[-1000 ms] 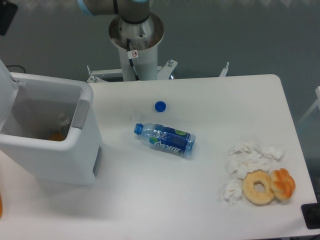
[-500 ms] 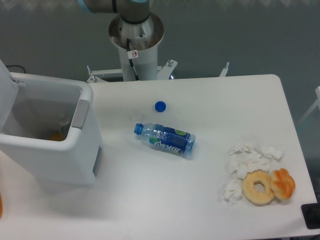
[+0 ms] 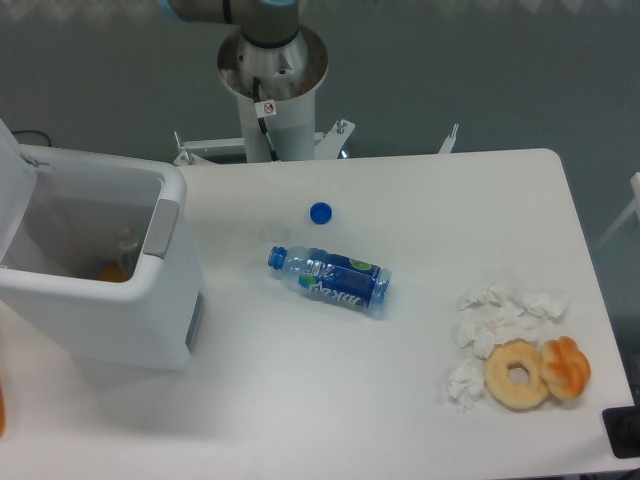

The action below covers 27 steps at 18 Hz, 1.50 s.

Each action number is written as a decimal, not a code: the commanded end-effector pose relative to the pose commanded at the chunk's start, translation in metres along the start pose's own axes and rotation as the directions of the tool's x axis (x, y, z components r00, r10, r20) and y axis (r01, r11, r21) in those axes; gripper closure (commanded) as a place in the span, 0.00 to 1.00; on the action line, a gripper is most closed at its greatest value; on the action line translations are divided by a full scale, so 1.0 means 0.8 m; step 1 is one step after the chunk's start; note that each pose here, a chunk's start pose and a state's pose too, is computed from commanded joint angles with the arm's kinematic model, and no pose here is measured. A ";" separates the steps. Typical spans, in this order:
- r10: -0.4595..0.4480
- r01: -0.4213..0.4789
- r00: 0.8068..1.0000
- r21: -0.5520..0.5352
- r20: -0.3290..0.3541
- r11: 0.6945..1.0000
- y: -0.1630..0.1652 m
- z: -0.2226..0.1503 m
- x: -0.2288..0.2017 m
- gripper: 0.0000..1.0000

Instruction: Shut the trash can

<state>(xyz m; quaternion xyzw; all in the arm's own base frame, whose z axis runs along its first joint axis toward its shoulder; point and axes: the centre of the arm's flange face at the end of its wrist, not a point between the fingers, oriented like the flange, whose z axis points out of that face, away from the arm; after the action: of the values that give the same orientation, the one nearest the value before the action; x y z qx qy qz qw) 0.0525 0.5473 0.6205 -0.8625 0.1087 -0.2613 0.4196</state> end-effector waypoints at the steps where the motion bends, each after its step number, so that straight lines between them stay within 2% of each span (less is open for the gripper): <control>1: -0.001 0.001 1.000 -0.008 -0.007 1.000 0.002 0.007 0.000 0.00; 8: 0.033 -0.035 0.999 -0.041 -0.041 0.999 0.005 0.041 0.001 0.00; 18: 0.016 -0.019 0.999 -0.076 -0.038 0.997 0.019 0.065 -0.022 0.00; 27: 0.018 -0.016 0.999 -0.061 0.026 0.998 0.028 0.036 -0.075 0.00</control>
<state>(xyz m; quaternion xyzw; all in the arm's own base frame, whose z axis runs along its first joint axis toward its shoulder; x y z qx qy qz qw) 0.0188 0.5766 0.5666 -0.8773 0.1182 -0.2427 0.3969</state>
